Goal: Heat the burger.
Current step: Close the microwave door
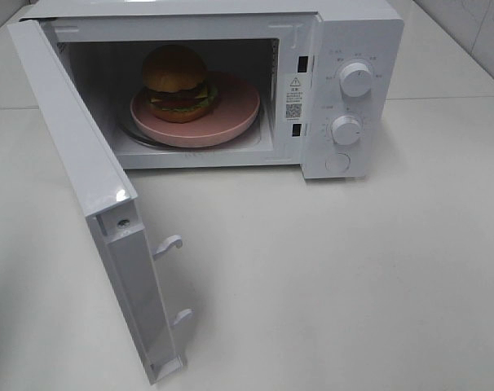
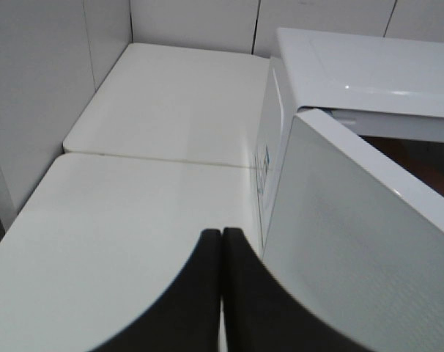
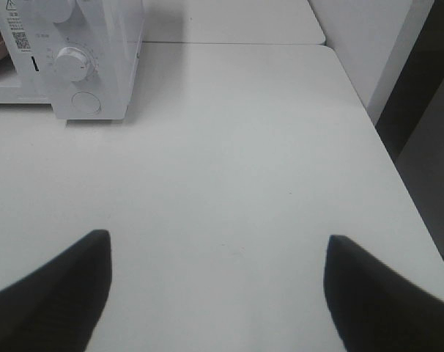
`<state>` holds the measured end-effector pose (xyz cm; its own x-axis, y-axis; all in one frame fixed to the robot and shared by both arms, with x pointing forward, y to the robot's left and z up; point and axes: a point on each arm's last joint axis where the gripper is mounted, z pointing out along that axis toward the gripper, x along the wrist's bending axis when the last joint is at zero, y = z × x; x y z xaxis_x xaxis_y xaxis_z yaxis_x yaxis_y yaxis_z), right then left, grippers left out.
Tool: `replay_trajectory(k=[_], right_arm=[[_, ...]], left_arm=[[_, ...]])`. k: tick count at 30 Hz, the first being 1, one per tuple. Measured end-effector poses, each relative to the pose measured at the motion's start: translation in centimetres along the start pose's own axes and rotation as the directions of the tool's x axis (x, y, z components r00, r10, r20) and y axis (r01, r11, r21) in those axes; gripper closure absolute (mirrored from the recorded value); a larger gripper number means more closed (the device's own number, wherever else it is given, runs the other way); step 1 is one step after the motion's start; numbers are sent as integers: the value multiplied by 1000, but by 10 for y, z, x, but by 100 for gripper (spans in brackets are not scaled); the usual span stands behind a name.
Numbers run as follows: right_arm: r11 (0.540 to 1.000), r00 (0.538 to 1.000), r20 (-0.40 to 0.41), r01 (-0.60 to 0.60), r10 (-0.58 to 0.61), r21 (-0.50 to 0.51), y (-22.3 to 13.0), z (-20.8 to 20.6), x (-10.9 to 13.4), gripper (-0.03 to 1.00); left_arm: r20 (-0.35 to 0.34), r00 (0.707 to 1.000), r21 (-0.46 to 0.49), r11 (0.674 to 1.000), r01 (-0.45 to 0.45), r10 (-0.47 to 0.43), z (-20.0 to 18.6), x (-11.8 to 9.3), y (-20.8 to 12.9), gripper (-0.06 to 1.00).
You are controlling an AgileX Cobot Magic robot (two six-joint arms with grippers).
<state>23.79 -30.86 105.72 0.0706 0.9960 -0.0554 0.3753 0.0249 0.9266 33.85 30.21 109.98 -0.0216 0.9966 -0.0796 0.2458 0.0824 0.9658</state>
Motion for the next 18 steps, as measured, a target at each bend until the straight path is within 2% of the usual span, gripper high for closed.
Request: replay_trajectory(k=[4,6,9,13,17,18], right_arm=[[1000,1000,0,0,0,0,0,0,0,21],[1000,1000,0,0,0,0,0,0,0,21],[1000,1000,0,0,0,0,0,0,0,21],[1000,1000,0,0,0,0,0,0,0,21],[1000,1000,0,0,0,0,0,0,0,21],[1000,1000,0,0,0,0,0,0,0,21]], left_arm=[[-12,1000,-33,999,0,0,16,3,-11,94],[-31,999,-95,996,4,-7,34,7,-29,94],[-36,999,-108,994,4,-8,38,8,-35,94],[-58,998,-152,988,3,-12,54,13,-59,94],[-55,998,-174,985,-6,-4,60,14,-67,94],[-38,999,-175,984,-30,24,65,12,-71,94]])
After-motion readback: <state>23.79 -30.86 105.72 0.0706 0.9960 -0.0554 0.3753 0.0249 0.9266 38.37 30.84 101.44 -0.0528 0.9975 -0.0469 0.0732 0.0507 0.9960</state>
